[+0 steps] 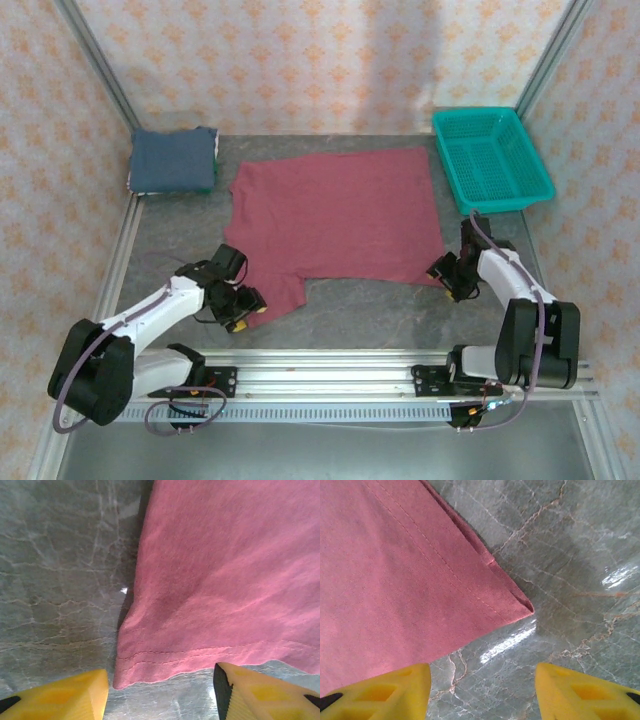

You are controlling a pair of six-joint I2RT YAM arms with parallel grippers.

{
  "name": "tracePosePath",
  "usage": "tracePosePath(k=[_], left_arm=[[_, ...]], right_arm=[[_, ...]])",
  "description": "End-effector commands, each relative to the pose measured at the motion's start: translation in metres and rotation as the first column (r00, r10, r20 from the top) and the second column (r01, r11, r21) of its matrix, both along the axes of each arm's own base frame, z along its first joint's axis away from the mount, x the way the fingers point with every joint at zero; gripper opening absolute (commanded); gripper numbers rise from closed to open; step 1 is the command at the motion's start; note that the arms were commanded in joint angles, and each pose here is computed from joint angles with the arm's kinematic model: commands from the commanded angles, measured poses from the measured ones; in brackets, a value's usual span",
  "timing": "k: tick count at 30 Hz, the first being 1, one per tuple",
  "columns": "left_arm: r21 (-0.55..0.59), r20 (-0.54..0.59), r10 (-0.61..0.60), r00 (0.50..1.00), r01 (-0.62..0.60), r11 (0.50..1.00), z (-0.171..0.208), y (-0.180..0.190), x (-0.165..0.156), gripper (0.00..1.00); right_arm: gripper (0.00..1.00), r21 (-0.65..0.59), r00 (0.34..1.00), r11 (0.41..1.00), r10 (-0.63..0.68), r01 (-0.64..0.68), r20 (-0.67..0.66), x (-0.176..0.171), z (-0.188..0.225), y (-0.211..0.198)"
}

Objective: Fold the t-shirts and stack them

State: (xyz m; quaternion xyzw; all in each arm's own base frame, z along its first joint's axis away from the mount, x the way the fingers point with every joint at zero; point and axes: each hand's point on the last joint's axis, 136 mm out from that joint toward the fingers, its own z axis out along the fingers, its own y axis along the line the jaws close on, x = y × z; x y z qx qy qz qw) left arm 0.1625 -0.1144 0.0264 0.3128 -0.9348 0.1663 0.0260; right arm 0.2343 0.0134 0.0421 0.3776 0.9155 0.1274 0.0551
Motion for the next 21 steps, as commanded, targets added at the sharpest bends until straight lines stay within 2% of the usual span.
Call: tracePosePath(k=[1, 5, 9, 13, 16, 21], left_arm=[[0.009, -0.014, -0.009, 1.000, 0.009, 1.000, -0.004, -0.002, -0.001, 0.53], [0.016, -0.001, -0.002, 1.000, 0.002, 1.000, -0.011, -0.005, 0.007, 0.38], [0.043, 0.026, -0.015, 1.000, 0.014, 0.999, -0.011, -0.007, 0.022, 0.18], [0.040, 0.051, -0.040, 0.998, 0.038, 0.998, -0.004, -0.012, 0.036, 0.06], [0.049, 0.051, -0.048, 0.998, 0.045, 0.998, -0.002, -0.011, 0.037, 0.00], [0.047, 0.063, -0.043, 0.997, 0.040, 0.998, 0.000, -0.011, 0.038, 0.00]], right_arm=[[0.55, -0.044, 0.999, 0.999, 0.003, -0.001, 0.034, 0.013, 0.007, -0.009], [0.51, -0.036, 0.999, 0.999, -0.003, 0.004, 0.035, 0.017, 0.004, -0.009], [0.48, -0.016, 0.999, 1.000, -0.014, 0.015, 0.044, 0.023, 0.001, -0.007], [0.45, -0.009, 1.000, 1.000, -0.015, 0.015, 0.027, 0.026, -0.004, -0.006], [0.45, -0.036, 1.000, 0.999, -0.013, 0.013, 0.013, 0.024, -0.007, -0.010], [0.49, -0.055, 1.000, 0.998, -0.021, 0.020, -0.014, 0.025, -0.013, -0.015]])
